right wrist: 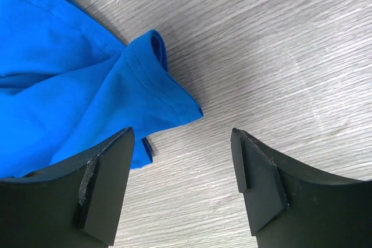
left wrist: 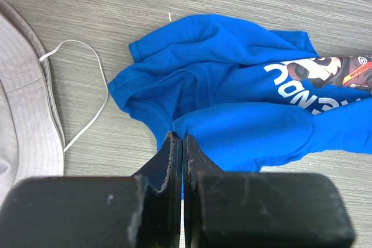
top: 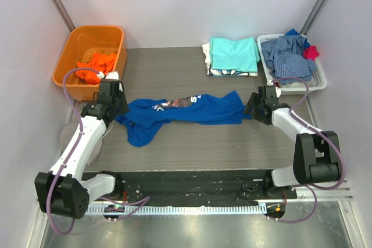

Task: Fold and stack the t-shirts
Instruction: Flatten the tshirt out

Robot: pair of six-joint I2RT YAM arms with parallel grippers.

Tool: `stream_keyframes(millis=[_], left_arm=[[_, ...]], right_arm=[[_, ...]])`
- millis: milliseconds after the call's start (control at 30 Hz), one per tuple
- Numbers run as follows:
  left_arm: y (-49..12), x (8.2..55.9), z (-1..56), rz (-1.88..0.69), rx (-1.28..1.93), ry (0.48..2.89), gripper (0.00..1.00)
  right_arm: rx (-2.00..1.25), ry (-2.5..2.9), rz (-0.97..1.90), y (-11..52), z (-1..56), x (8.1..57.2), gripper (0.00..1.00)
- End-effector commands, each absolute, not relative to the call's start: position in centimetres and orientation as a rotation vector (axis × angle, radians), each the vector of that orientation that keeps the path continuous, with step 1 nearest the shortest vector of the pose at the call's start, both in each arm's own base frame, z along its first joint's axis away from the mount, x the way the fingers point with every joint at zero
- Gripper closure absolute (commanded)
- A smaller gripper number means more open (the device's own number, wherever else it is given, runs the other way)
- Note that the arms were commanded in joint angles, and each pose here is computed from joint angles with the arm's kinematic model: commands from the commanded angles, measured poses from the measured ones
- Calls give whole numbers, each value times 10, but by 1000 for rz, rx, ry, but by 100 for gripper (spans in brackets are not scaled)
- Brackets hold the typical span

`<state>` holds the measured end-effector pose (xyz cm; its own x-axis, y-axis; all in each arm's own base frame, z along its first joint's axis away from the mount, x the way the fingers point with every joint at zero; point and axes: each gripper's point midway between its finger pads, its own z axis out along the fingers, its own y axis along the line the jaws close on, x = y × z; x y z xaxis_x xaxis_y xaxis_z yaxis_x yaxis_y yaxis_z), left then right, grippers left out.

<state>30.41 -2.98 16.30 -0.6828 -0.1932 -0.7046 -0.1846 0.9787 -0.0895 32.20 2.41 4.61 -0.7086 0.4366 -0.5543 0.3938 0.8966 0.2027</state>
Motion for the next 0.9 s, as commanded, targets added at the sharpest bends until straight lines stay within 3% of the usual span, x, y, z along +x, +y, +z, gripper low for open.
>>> stream_keyframes(millis=[0,667,867], left_arm=[[-30,306,174,-36,-262,2299,100],[-28,301,170,-26,-259,2312,100],[-28,300,170,-29,-257,2315,100]], right_arm=[[588,2409,52,17,59,332,25],[615,2419,-5,7,30,363,26],[588,2443,38,13,16,366,33]])
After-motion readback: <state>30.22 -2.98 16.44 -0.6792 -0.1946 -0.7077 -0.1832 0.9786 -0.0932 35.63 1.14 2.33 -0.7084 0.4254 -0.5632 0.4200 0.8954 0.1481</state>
